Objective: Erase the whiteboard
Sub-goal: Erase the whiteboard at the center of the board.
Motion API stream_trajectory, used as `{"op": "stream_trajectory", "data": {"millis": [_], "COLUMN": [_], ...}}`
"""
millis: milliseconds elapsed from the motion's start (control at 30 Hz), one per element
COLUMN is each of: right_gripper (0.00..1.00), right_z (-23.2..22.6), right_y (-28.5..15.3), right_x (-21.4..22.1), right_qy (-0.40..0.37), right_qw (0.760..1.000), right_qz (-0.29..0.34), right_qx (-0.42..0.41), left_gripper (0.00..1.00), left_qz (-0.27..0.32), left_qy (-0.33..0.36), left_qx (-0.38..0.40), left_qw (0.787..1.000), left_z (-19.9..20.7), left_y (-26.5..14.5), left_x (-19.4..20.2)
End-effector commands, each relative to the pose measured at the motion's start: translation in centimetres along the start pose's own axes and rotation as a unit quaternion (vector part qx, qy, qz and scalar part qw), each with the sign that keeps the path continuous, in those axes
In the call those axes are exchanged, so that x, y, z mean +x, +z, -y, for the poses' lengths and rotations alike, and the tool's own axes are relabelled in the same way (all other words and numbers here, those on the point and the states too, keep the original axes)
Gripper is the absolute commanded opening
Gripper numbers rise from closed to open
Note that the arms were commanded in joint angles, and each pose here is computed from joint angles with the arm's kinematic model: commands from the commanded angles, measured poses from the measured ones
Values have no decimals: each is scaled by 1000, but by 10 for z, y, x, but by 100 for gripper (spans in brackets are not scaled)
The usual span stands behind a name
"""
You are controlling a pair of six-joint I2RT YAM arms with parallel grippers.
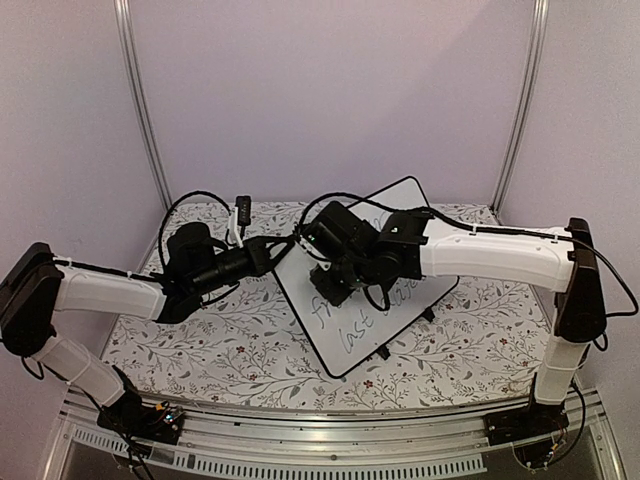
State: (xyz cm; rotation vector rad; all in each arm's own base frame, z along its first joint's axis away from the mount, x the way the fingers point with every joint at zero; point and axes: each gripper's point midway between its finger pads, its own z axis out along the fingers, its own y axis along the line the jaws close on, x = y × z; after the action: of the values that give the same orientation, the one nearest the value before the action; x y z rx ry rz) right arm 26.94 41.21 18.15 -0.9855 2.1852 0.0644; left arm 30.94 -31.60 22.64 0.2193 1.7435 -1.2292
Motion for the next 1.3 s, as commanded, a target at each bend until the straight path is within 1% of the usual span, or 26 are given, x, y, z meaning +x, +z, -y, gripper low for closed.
{"op": "stream_trajectory", "data": {"millis": [0, 267, 367, 700, 900, 1033, 1267], "right_gripper": [29, 29, 30, 29, 29, 29, 29], "right_z": [0, 1, 2, -4, -3, -3, 0], "right_y": [-1, -1, 2, 16, 14, 12, 11], "right_x": [-21, -50, -50, 2, 19, 13, -19], "right_qy": [-4, -15, -21, -15, 3, 6, 0], "right_qw": [1000, 999, 999, 999, 999, 999, 1000], "right_qz": [15, 35, 29, -40, -49, -39, -8], "right_qx": [-10, 4, 9, -2, -7, -7, 6], "left_gripper": [0, 0, 0, 0, 0, 0, 0], "left_qz": [-19, -19, -20, -20, -19, -21, -22], "left_qy": [23, 24, 23, 23, 23, 24, 26], "left_qx": [32, 34, 34, 33, 34, 36, 37], "left_qw": [999, 999, 999, 999, 999, 999, 999], "left_z": [11, 12, 11, 11, 11, 12, 12], "left_y": [2, 2, 2, 2, 2, 2, 2], "left_x": [13, 13, 14, 14, 14, 15, 15]}}
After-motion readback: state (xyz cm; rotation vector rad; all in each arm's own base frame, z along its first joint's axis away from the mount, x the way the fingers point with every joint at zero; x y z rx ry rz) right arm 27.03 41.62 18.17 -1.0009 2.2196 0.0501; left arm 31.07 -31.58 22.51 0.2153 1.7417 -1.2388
